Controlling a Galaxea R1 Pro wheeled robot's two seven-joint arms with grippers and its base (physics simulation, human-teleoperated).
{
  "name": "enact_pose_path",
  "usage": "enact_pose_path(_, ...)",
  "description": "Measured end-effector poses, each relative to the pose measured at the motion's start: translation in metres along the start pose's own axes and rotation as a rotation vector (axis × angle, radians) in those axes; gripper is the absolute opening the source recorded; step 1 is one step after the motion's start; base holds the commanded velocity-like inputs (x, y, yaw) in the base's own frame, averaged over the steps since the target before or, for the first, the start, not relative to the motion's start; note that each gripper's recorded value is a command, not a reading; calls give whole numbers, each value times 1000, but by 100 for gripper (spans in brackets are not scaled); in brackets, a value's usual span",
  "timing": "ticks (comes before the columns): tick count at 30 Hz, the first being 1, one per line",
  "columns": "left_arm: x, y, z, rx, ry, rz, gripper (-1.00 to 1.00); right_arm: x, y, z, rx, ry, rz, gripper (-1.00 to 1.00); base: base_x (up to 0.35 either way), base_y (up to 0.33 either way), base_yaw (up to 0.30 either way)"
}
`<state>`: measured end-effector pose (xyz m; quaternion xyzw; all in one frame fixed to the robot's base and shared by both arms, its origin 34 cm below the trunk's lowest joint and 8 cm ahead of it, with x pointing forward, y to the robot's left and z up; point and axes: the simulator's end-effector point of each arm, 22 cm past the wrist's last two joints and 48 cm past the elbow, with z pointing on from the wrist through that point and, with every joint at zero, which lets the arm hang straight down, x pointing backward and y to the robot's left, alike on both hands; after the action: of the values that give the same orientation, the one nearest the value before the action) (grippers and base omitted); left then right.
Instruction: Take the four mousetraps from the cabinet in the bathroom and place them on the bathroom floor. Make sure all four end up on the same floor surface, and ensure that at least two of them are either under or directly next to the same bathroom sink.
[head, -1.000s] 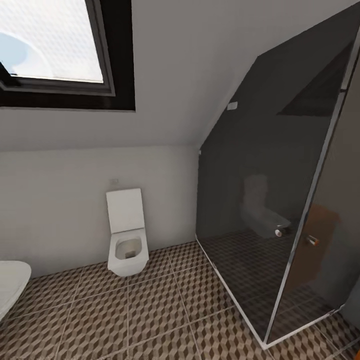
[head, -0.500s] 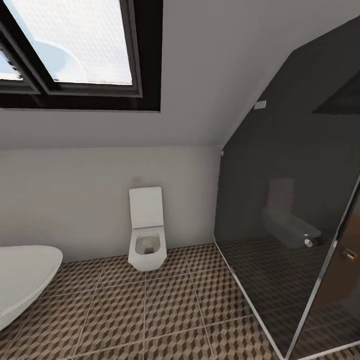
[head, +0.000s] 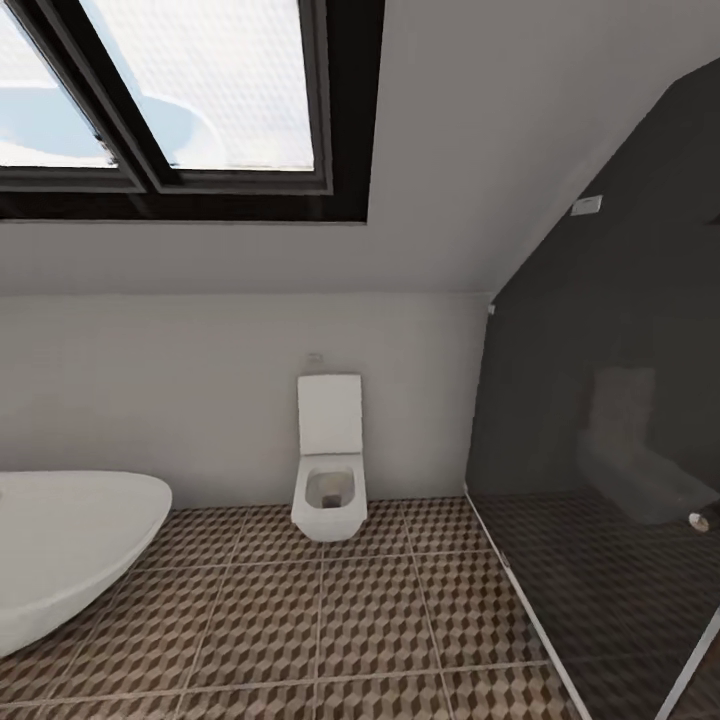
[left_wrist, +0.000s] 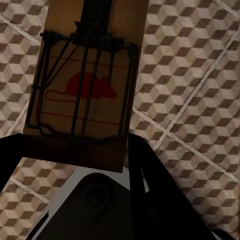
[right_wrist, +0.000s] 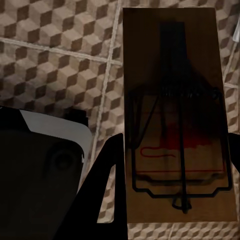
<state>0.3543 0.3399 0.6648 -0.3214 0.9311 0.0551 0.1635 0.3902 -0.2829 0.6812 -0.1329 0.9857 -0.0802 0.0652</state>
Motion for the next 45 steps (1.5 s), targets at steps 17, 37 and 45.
enact_pose_path(17, 0, 0, 0, 0, 0, 0, -100, 0, 0, 0, -4, -2, 9, -100, 310, 120, -99)
enact_pose_path(37, 0, 0, 0, 0, 0, 0, -100, -14, 0, 0, -3, -65, 10, -100, 68, 75, -9)
enact_pose_path(45, 0, 0, 0, 0, 0, 0, -100, -14, 0, 0, -2, -66, 8, -100, 192, 0, 0)
